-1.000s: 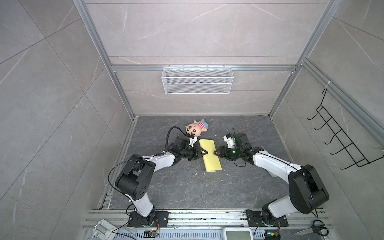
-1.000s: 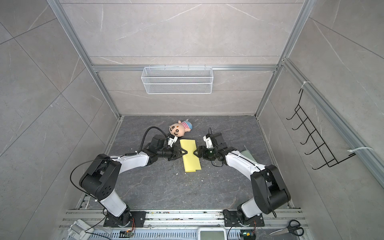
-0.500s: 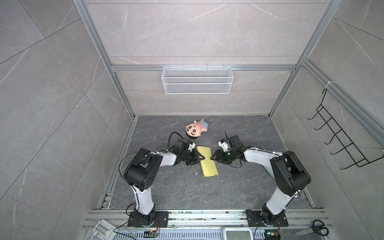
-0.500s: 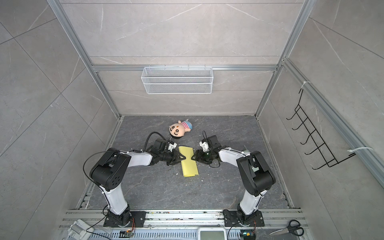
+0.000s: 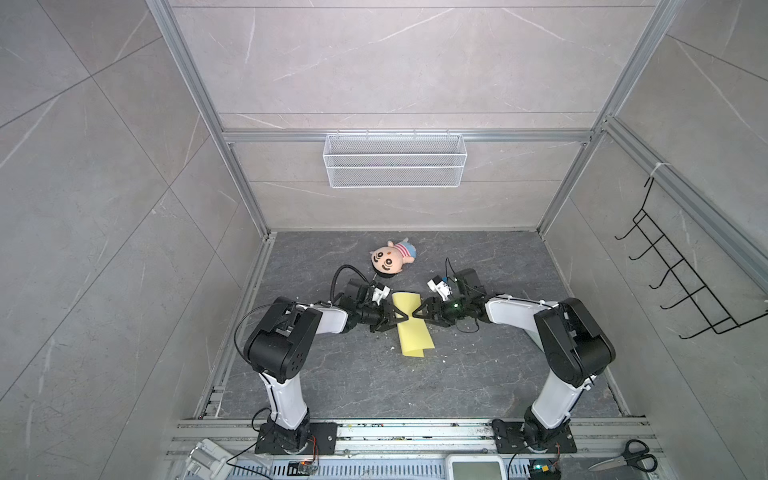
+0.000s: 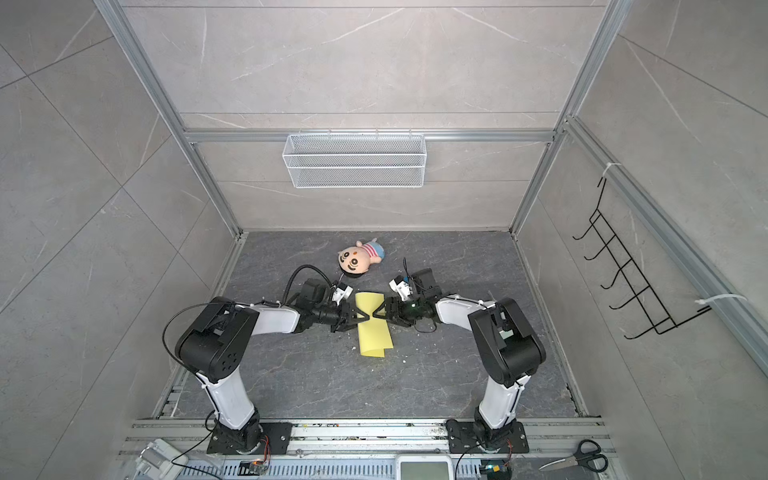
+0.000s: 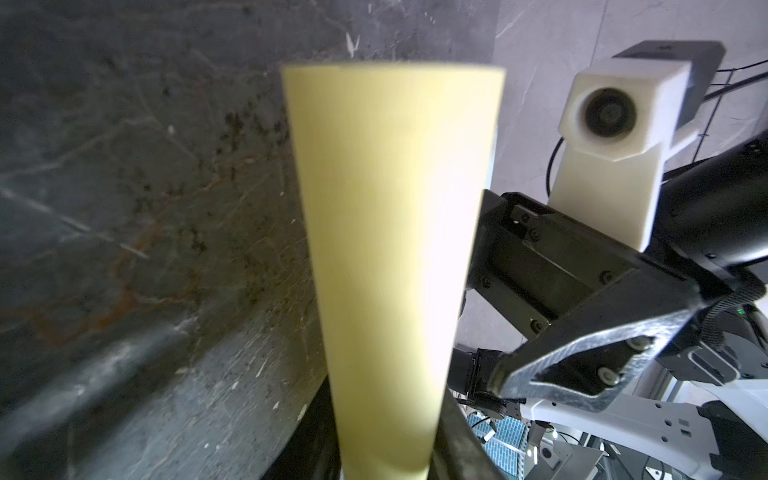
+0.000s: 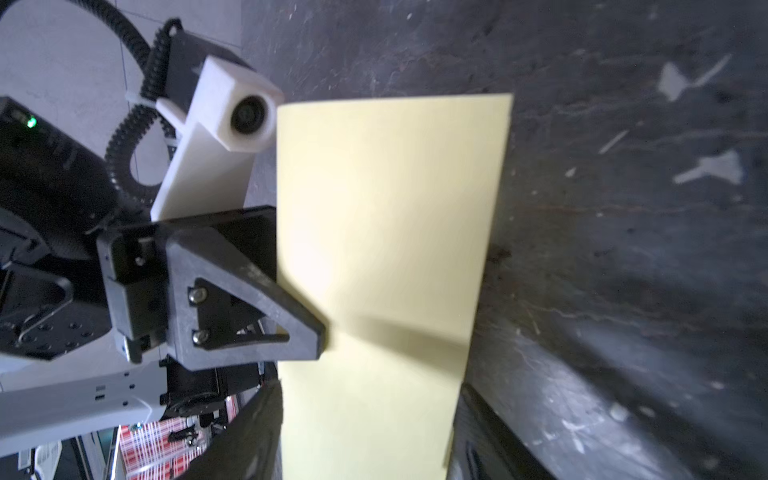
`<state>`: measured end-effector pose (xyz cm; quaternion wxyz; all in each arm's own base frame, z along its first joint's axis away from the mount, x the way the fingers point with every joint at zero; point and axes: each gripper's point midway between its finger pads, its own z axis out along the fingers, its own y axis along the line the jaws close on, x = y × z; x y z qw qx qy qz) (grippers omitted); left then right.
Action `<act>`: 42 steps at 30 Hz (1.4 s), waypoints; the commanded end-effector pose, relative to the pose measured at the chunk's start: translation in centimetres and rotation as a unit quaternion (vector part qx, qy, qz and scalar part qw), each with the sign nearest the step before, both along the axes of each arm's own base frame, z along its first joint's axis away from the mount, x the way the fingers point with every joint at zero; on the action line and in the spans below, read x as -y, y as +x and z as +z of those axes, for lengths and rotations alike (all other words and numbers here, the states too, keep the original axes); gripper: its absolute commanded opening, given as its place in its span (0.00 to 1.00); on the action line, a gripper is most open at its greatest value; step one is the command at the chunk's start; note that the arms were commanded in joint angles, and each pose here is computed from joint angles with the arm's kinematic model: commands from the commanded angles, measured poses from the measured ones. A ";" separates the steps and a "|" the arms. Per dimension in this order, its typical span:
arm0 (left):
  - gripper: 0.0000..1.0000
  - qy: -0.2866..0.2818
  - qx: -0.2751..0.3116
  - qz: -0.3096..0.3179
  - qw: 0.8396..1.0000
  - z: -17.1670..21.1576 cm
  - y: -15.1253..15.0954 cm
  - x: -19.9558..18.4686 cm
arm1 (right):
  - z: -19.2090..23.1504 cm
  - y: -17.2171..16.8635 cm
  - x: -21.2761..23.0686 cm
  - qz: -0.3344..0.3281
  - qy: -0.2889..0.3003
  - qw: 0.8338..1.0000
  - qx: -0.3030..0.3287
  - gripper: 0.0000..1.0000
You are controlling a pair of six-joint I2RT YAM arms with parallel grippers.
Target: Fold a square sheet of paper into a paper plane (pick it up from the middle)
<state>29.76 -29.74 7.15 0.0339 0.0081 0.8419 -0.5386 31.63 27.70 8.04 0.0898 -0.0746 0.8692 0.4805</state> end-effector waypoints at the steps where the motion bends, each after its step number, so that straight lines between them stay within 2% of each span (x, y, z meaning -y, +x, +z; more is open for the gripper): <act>1: 0.32 -0.042 0.046 -0.031 0.998 3.0 -0.2 0.3 | 1.4 -0.6 0.2 0.008 0.021 1.000 0.011 0.64; 8: 0.31 -0.061 0.057 -0.043 0.996 4.2 -0.5 0.2 | 0.6 -0.2 0.7 -0.014 0.028 0.999 0.001 0.68; 13: 0.31 -0.064 0.060 -0.046 0.995 4.5 -0.4 0.3 | 2.1 -0.3 0.0 0.000 0.067 0.998 0.006 0.62; 22: 0.31 -0.050 0.054 -0.027 0.997 3.7 0.1 0.0 | 3.1 -0.5 -0.1 -0.004 0.084 0.996 0.001 0.33; 27: 0.33 -0.032 0.050 -0.012 0.998 2.7 0.4 -0.4 | 2.7 -0.2 0.0 -0.023 0.084 0.996 -0.006 0.12; 29: 0.34 -0.029 0.048 -0.010 0.998 2.5 0.5 -0.4 | 2.7 0.0 0.0 -0.030 0.086 0.996 -0.006 0.08; 32: 0.39 -0.022 0.044 -0.004 0.999 2.1 0.6 -0.5 | 2.7 0.2 -0.1 -0.039 0.092 0.995 -0.010 0.02; 34: 0.48 -0.009 0.045 0.001 0.999 1.8 0.6 -0.9 | 2.7 0.4 -0.1 -0.045 0.089 0.995 -0.011 0.01; 38: 0.68 0.029 0.057 0.022 0.998 1.5 0.7 -2.5 | 2.9 0.6 -0.3 -0.054 0.078 0.995 -0.017 0.01; 42: 0.77 0.067 0.075 0.056 0.993 1.7 0.8 -4.9 | 3.5 0.5 -1.1 -0.056 0.056 0.996 -0.027 0.02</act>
